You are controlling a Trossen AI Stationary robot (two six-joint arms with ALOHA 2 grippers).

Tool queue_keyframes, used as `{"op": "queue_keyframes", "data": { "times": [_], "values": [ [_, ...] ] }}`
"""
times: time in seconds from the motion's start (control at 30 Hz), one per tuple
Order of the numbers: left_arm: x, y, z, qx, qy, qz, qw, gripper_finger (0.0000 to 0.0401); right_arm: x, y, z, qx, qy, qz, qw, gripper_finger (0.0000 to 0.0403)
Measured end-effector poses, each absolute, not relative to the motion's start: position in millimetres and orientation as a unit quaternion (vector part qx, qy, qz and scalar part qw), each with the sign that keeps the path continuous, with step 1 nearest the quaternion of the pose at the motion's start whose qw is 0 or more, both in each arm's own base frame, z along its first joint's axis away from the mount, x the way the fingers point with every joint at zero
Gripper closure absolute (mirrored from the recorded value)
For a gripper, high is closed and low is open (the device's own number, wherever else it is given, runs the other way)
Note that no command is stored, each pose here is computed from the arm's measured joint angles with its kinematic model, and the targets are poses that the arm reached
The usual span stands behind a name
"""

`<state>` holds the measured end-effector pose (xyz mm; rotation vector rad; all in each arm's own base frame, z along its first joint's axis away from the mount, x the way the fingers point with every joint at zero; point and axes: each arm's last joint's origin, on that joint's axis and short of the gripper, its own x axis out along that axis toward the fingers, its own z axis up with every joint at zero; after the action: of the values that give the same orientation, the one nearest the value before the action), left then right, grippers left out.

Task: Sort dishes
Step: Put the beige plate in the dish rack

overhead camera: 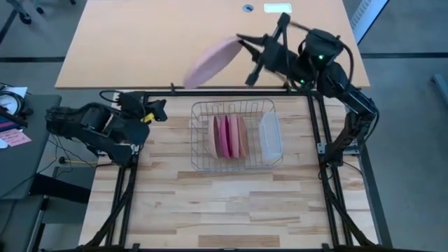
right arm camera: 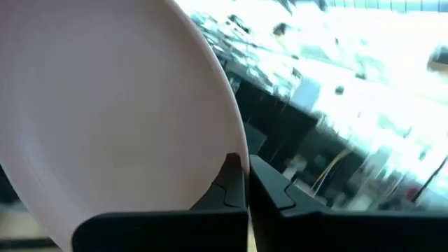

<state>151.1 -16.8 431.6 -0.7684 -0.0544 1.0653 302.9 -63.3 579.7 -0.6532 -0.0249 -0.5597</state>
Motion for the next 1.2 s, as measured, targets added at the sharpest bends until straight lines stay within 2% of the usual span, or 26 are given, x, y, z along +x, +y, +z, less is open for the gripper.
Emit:
{"op": "queue_keyframes", "data": {
  "times": [0.1, 0.2, 0.37, 0.53, 0.67, 0.87, 1.2],
  "values": [
    [152.1, -13.6, 441.2, -0.377, -0.057, 0.480, 0.790, 0.0264, 302.2, -51.7, 579.1, -0.436, 0.025, -0.248, 0.864, 0.0403],
    [156.0, -12.4, 457.1, -0.370, -0.086, 0.453, 0.807, 0.0264, 306.4, -46.0, 572.6, -0.496, 0.064, -0.228, 0.835, 0.0403],
    [168.4, -16.8, 497.4, -0.254, -0.116, 0.378, 0.882, 0.0254, 312.7, -49.2, 561.5, -0.497, 0.130, -0.254, 0.819, 0.0403],
    [185.1, -22.4, 521.9, -0.121, -0.157, 0.363, 0.910, 0.0229, 311.0, -52.2, 562.7, -0.459, 0.128, -0.286, 0.831, 0.0403],
    [199.6, -22.9, 520.6, -0.038, -0.133, 0.385, 0.913, 0.0209, 310.1, -56.0, 561.8, -0.442, 0.138, -0.309, 0.831, 0.0403],
    [226.0, -27.6, 515.7, 0.024, -0.099, 0.389, 0.916, 0.0193, 308.6, -61.6, 561.3, -0.423, 0.143, -0.327, 0.833, 0.0403],
    [264.5, -19.4, 508.6, 0.139, 0.009, 0.488, 0.862, 0.0202, 308.9, -61.5, 559.6, -0.421, 0.149, -0.323, 0.834, 0.0402]
  ]
}}
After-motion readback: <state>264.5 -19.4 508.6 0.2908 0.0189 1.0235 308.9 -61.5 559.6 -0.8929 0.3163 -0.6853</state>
